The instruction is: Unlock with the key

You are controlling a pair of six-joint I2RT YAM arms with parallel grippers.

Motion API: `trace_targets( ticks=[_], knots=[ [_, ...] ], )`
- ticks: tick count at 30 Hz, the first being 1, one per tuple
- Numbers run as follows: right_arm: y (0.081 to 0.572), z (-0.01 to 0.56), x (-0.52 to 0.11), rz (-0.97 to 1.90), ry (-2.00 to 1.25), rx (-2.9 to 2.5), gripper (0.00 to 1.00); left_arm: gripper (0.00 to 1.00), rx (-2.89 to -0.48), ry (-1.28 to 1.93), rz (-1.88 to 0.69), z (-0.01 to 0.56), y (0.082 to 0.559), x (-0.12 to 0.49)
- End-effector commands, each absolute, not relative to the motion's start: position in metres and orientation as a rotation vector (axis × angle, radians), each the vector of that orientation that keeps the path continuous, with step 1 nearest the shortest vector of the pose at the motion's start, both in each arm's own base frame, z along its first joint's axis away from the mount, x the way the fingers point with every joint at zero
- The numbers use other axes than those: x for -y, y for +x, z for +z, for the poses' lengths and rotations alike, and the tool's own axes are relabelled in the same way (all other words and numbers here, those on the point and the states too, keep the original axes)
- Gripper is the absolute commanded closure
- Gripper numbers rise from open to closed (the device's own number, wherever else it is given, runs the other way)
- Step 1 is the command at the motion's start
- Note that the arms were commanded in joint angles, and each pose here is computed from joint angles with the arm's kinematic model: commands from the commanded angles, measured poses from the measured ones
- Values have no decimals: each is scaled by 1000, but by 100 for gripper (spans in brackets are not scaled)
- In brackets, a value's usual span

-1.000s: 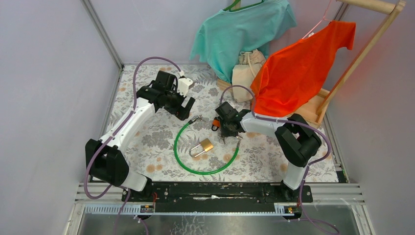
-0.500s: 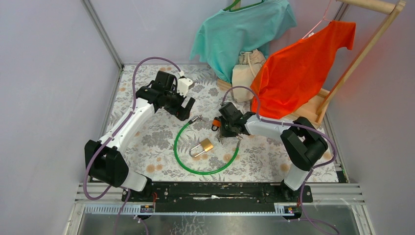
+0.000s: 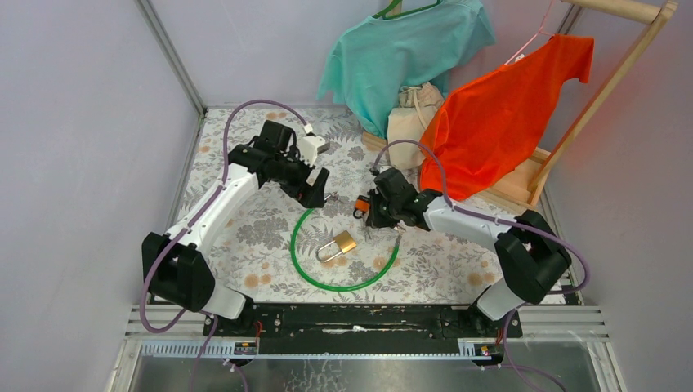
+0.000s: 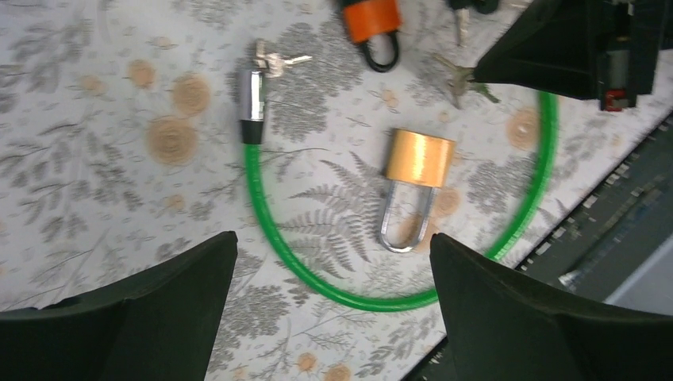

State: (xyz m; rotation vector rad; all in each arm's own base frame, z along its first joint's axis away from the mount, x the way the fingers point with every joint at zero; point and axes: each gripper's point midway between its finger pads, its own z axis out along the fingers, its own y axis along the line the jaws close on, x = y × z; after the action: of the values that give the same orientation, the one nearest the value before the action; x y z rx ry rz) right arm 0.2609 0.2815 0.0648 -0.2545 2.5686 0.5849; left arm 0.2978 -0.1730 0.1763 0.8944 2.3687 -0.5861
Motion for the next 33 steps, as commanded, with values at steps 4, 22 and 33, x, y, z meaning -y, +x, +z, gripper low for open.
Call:
trace_targets(
  ticks=[4, 22, 33],
  knots=[
    [238, 141, -310, 920, -510, -2333, 100, 6, -2304, 1056, -1058, 191, 238, 204],
    [172, 254, -341, 1412, -860, -2099, 100, 24, -2019, 1136, -1616, 256, 176, 234],
    [152, 252, -350, 1432, -1012, -2138, 100, 36, -2019, 1142, -1591, 262, 178, 235]
  ],
)
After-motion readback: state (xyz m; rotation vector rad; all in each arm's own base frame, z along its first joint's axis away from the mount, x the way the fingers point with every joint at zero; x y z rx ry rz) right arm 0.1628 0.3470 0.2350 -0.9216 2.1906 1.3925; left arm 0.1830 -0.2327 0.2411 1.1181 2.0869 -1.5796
